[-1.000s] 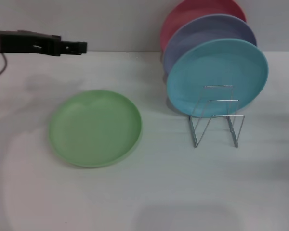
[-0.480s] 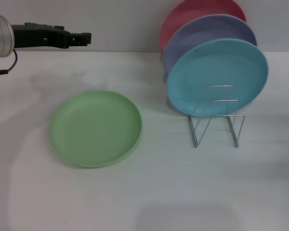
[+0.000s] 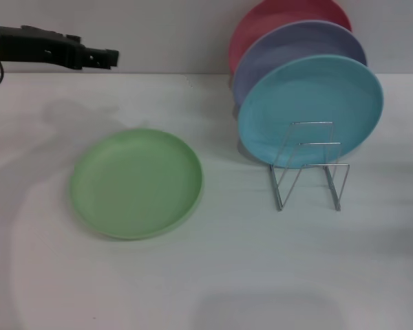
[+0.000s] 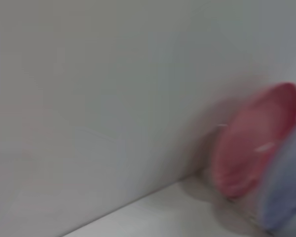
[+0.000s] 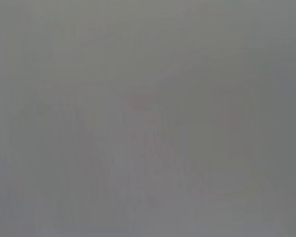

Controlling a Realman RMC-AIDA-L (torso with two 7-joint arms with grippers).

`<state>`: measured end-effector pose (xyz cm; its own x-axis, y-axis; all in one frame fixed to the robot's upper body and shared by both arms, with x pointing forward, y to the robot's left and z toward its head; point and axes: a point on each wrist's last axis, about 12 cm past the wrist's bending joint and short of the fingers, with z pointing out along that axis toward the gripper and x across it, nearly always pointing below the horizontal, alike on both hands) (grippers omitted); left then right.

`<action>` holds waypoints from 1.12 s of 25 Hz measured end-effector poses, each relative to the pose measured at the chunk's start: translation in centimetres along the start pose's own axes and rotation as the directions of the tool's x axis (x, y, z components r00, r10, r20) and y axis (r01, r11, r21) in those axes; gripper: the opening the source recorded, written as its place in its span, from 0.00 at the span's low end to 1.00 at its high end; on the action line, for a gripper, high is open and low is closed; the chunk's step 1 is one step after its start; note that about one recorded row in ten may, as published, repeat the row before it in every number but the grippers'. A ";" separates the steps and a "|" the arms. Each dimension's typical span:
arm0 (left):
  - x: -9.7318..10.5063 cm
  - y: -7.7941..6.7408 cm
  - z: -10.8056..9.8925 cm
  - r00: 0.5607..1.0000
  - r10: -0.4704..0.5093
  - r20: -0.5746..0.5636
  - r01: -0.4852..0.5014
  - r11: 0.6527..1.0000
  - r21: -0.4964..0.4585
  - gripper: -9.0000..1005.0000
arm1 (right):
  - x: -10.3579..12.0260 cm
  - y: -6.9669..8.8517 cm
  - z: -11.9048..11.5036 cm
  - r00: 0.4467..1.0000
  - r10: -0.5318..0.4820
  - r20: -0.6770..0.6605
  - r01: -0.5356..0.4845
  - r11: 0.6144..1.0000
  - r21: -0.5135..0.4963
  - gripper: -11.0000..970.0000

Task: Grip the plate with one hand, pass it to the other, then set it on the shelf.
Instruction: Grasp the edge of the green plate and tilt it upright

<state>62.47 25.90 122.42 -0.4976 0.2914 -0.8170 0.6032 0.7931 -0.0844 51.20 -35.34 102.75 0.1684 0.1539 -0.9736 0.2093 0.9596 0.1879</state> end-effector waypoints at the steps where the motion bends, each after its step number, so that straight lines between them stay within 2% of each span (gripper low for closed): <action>1: 0.0 -0.2 -0.1 1.000 0.018 0.000 -0.018 1.000 0.021 0.81 | 0.0 0.0 0.0 1.000 0.000 0.000 0.000 1.000 0.000 0.63; 3: -0.1 -0.7 -0.3 0.999 0.046 0.025 -0.048 0.995 0.082 0.81 | 0.0 0.1 0.1 1.000 0.000 0.001 0.000 1.000 -0.001 0.63; 4: -0.1 -1.2 -0.6 0.994 0.062 0.085 -0.075 0.984 0.164 0.81 | 0.0 0.1 0.1 1.000 0.001 0.001 -0.001 1.000 -0.002 0.63; 5: -0.1 -1.2 -0.6 0.994 0.062 0.085 -0.075 0.984 0.164 0.81 | 0.0 0.1 0.1 1.000 0.001 0.001 -0.001 1.000 -0.002 0.63; 10: 0.9 -1.5 -0.7 0.963 0.040 0.265 -0.117 0.952 0.284 0.81 | 0.0 0.3 0.2 1.000 0.003 0.001 -0.003 1.000 -0.005 0.63; 15: 2.7 -0.9 -0.3 0.878 -0.039 0.477 -0.138 0.934 0.329 0.81 | 0.1 0.6 0.2 1.000 0.006 -0.003 -0.006 1.000 -0.017 0.63; 18: 4.1 -0.6 0.0 0.814 -0.066 0.577 -0.144 0.940 0.310 0.81 | 0.1 0.7 0.2 1.000 0.007 -0.005 -0.007 1.000 -0.019 0.63; 19: 5.7 -0.4 0.3 0.745 -0.069 0.663 -0.147 0.953 0.265 0.81 | 0.2 0.7 0.2 1.000 0.007 -0.006 -0.007 1.000 -0.020 0.63; 20: 5.7 -0.4 0.3 0.745 -0.069 0.663 -0.147 0.953 0.265 0.81 | 0.2 0.7 0.1 1.000 0.006 -0.009 -0.007 1.000 -0.022 0.63; 23: 8.4 -0.1 0.3 0.625 -0.045 0.779 -0.128 0.979 0.160 0.81 | 0.3 0.7 -0.1 1.000 0.003 -0.017 -0.004 1.000 -0.027 0.63; 24: 10.5 -0.2 0.3 0.555 0.004 0.832 -0.098 0.993 0.060 0.81 | 0.4 0.7 -0.2 1.000 0.005 -0.020 -0.006 1.000 -0.027 0.63; 25: 10.5 -0.2 0.3 0.555 0.004 0.832 -0.098 0.993 0.060 0.81 | 0.4 0.7 -0.2 1.000 0.005 -0.020 -0.006 1.000 -0.027 0.63; 26: 11.1 -0.2 0.3 0.537 0.026 0.843 -0.088 0.996 0.025 0.81 | 0.4 0.7 -0.2 1.000 0.006 -0.021 -0.007 1.000 -0.027 0.63; 28: 13.0 -0.3 0.2 0.495 0.103 0.863 -0.046 0.995 -0.092 0.81 | 0.4 0.7 -0.2 1.000 0.006 -0.024 -0.007 1.000 -0.029 0.63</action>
<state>55.96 29.33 111.68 0.3534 -0.2355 -0.9053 0.5651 0.8250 0.0059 51.19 -34.59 102.43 0.1468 0.1655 -0.9752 0.1798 0.9650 0.1909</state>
